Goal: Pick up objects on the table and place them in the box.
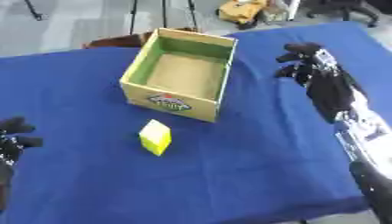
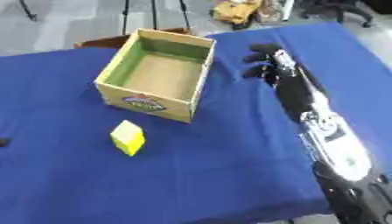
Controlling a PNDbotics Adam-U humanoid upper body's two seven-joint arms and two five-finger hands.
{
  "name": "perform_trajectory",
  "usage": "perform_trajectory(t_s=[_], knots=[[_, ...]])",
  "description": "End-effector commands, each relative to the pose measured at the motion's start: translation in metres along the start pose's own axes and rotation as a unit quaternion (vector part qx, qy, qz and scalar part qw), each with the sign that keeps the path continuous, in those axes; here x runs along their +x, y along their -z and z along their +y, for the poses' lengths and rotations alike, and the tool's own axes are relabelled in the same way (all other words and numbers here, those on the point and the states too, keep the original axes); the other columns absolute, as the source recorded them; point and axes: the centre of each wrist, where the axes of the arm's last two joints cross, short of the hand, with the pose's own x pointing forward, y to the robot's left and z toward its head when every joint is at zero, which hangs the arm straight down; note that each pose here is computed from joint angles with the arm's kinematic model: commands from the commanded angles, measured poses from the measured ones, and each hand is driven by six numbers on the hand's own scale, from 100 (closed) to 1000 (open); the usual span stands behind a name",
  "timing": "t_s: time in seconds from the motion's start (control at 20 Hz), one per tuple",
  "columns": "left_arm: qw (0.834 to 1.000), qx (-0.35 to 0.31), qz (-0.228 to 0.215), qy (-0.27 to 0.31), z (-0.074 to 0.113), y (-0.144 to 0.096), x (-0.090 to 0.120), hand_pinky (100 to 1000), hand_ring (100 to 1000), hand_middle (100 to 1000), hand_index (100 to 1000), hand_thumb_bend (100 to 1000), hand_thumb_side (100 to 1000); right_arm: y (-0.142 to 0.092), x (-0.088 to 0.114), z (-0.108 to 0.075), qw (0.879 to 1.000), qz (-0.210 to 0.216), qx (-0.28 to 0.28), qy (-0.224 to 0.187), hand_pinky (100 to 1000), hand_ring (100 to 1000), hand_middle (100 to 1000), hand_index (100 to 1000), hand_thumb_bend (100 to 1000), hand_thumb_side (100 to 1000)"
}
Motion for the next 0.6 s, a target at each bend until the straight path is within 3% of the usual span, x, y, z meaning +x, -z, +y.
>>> perform_trajectory(t_s=[0.05, 0.6], knots=[[1.000, -0.001, -0.009, 0.011, 0.0060, 0.0019, 0.0065, 725, 527, 598, 750, 628, 901, 0.0021, 0.0064, -0.0040, 1.000, -0.009, 0.001, -0.006, 824, 621, 690, 858, 100, 894], [1.000, -0.001, -0.008, 0.012, 0.0060, 0.0018, 0.0062, 725, 528, 598, 751, 626, 901, 0.0013, 0.0059, -0.0043, 1.000, -0.008, -0.001, -0.006, 824, 622, 690, 858, 100, 897]])
